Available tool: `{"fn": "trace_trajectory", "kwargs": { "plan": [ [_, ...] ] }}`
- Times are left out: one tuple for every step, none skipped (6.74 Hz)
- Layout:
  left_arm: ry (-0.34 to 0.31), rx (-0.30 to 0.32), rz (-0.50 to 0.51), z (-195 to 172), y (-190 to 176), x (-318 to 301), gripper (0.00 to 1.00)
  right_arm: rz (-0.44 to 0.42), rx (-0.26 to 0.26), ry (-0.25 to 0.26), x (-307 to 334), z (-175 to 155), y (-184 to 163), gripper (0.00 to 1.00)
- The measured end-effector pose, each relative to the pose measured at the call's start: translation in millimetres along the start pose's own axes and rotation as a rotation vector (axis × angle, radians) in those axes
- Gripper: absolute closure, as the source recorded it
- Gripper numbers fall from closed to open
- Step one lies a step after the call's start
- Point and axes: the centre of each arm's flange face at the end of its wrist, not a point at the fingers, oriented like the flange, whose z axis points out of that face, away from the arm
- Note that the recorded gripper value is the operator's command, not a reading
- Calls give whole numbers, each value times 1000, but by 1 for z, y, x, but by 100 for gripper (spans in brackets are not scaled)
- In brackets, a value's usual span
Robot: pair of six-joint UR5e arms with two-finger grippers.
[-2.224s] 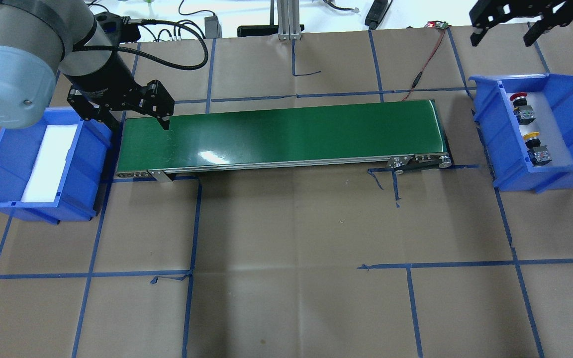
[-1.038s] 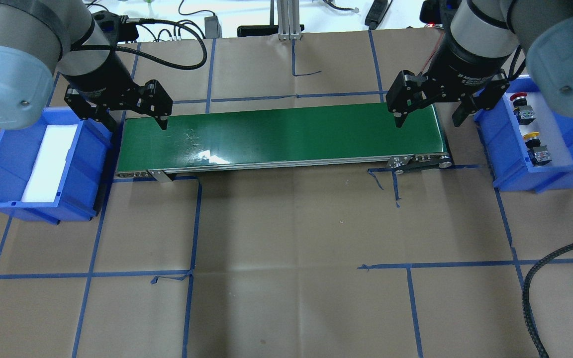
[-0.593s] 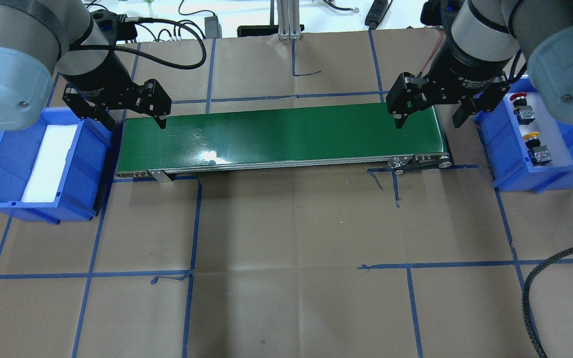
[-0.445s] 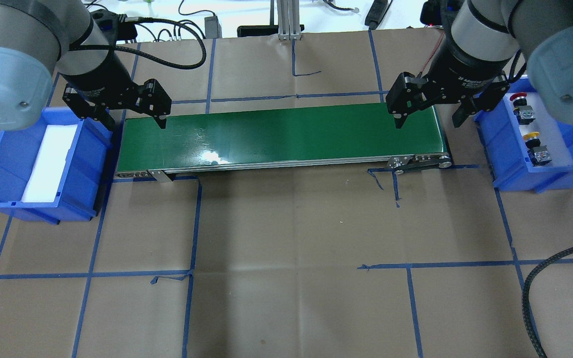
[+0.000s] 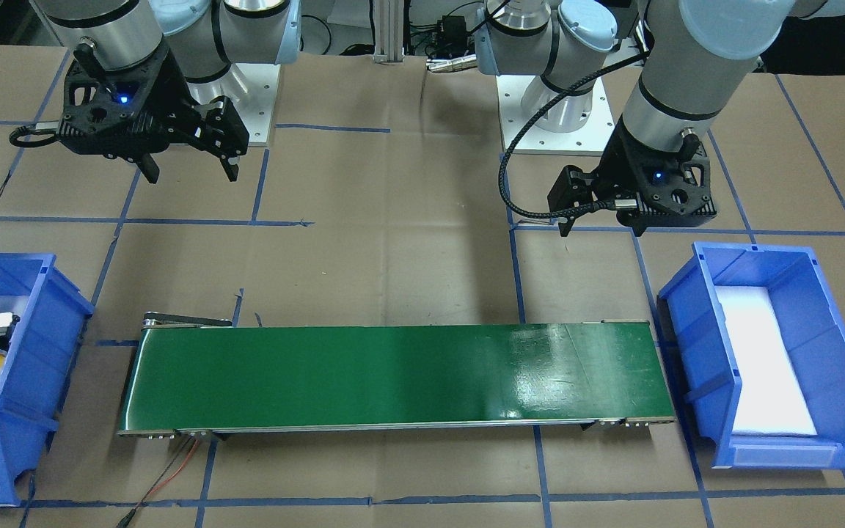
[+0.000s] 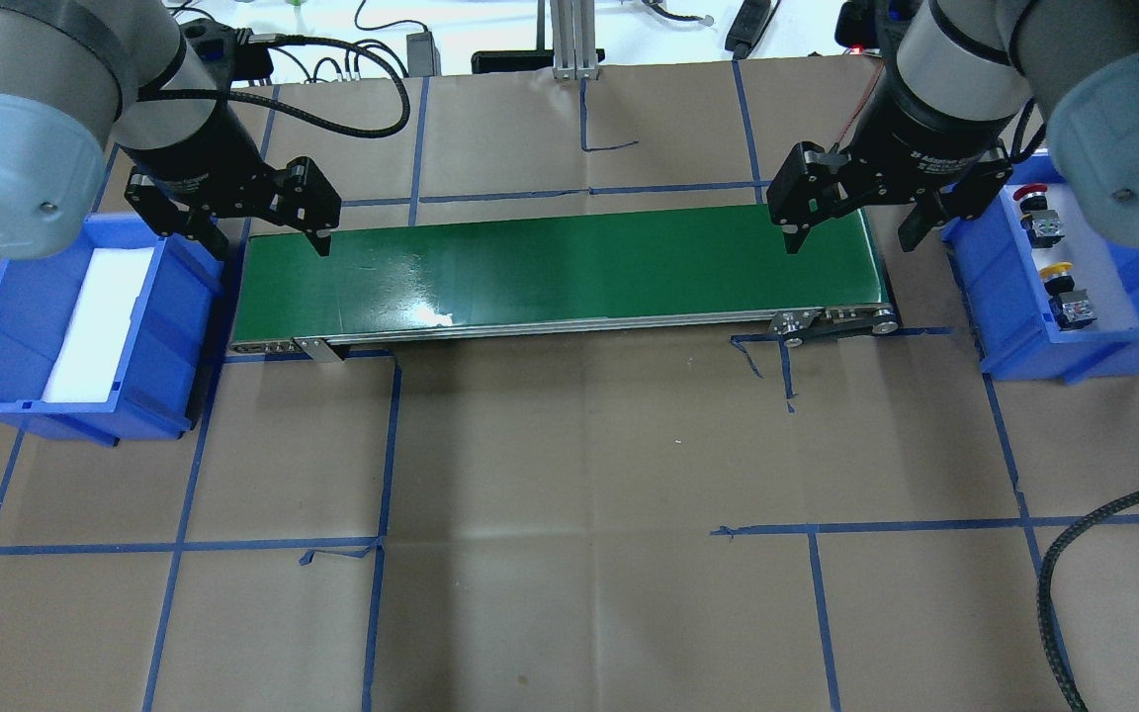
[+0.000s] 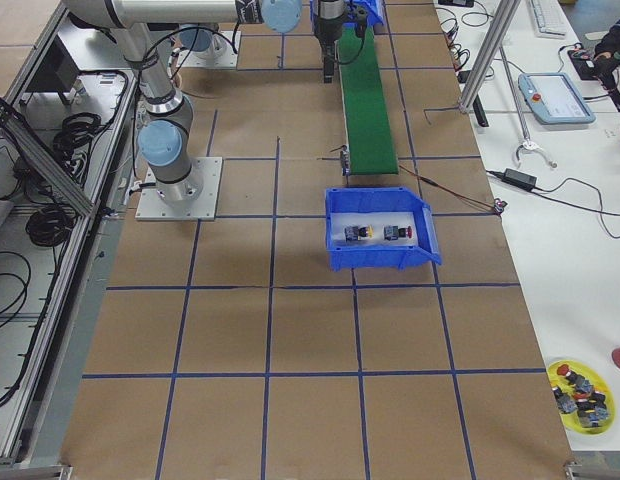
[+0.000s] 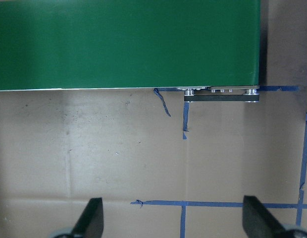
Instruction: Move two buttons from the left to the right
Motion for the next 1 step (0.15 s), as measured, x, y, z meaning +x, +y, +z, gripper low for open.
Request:
{"fn": "trace_trajectory", "kwargs": {
  "plan": [
    [0,0,0,0,0,0,0,0,1,0,0,-1,0,0]
  ]
}}
